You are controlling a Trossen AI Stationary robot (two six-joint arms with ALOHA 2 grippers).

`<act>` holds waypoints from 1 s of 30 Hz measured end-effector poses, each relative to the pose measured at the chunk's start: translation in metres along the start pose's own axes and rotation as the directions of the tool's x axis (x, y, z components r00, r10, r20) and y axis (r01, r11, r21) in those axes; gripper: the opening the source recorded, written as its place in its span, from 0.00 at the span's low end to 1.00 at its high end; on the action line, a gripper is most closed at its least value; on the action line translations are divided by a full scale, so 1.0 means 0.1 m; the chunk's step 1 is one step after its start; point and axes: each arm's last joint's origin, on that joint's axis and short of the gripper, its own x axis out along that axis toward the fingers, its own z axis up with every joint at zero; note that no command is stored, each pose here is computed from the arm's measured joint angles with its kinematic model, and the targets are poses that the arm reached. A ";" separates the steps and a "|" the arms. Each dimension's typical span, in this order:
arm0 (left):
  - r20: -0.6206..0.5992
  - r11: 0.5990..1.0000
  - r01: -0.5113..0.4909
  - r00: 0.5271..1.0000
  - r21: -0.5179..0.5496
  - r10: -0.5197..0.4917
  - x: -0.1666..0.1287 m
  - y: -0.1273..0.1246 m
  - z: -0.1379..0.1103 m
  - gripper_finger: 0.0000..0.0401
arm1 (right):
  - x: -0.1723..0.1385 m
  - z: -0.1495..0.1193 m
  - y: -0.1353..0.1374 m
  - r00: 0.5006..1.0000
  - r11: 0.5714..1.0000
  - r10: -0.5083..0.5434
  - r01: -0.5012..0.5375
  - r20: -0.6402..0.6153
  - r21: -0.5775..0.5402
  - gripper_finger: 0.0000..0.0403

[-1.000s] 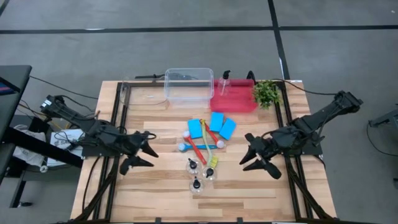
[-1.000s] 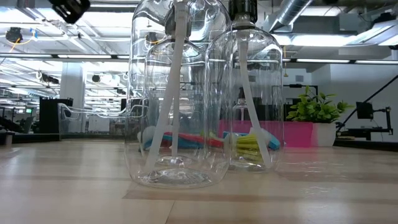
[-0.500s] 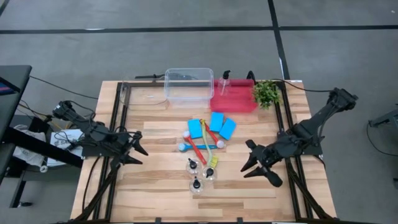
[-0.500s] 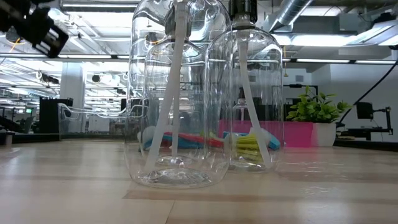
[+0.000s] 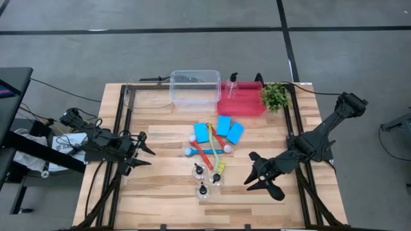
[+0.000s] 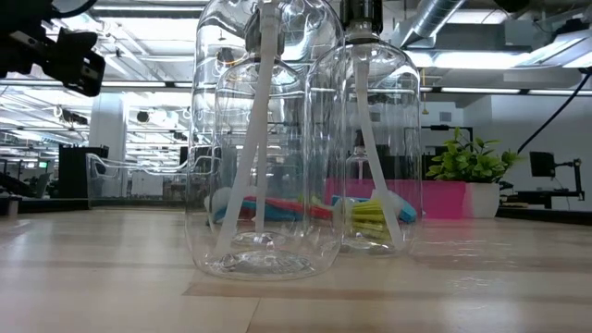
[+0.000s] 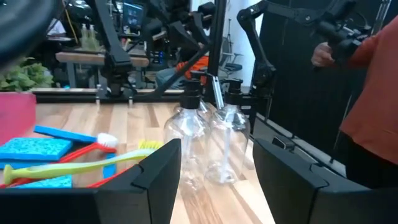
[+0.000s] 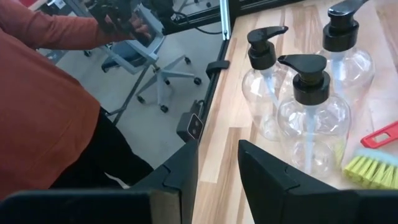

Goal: Pick & Place Kitchen Sink Supplies
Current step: Put the transparent bottle into the red bin

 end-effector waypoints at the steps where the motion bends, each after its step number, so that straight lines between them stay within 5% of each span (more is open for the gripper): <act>1: -0.003 1.000 0.000 1.000 0.001 0.000 0.00 0.00 0.00 0.50 | 0.00 0.00 0.00 1.000 1.000 0.000 0.000 -0.001 0.007 0.27; 30: -0.142 1.000 0.010 0.990 -0.006 -0.011 0.09 -0.02 -0.12 0.50 | 0.00 0.01 -0.02 0.998 0.998 -0.056 0.055 0.031 0.015 0.27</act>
